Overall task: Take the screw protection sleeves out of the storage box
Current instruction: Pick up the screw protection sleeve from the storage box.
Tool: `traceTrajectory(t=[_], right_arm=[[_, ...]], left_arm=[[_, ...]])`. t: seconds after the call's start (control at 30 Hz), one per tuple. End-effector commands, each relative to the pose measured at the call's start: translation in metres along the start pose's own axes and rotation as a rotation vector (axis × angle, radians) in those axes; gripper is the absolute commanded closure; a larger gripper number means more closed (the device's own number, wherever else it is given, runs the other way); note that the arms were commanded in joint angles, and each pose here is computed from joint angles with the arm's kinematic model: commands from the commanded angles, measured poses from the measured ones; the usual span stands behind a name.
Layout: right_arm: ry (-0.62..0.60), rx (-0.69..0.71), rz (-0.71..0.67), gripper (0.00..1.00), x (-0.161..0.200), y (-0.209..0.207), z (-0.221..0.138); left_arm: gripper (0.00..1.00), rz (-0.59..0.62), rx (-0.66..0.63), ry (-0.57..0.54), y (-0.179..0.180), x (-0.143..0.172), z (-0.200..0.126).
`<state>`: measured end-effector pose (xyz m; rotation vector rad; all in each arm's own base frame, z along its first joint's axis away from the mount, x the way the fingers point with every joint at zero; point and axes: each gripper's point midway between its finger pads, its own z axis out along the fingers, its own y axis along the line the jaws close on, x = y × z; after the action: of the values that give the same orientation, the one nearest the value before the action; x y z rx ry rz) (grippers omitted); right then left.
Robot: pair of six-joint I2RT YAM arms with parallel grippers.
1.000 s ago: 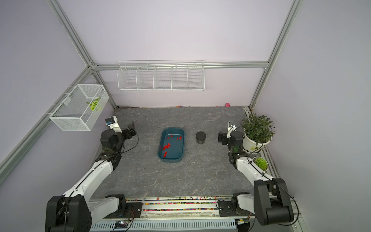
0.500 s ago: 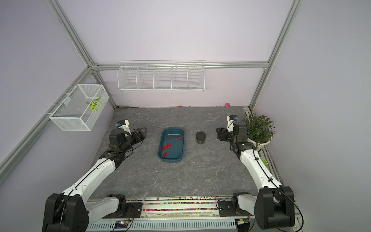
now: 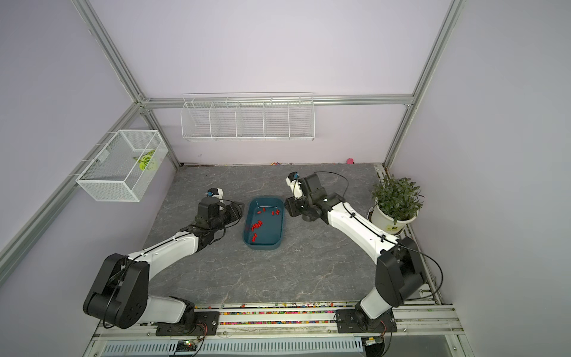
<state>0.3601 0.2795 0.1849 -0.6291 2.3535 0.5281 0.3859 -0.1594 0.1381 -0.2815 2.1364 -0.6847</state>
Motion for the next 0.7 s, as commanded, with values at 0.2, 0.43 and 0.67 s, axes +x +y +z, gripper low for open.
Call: traceTrajectory(t=[0.2,0.43,0.67], right_arm=[[0.228,-0.024,-0.071,0.65,0.03,0.038,0.08],[0.237,-0.056,-0.076,0.65,0.023,0.052,0.109],[0.261,-0.07,-0.08,0.65,0.025,0.053,0.133]], left_arm=[[0.47,-0.043,-0.186,-0.149,0.039,-0.017,-0.021],[0.49,-0.08,-0.179,-0.141,0.054,-0.019,-0.02],[0.48,-0.275,-0.147,-0.146,0.099,-0.015,-0.022]])
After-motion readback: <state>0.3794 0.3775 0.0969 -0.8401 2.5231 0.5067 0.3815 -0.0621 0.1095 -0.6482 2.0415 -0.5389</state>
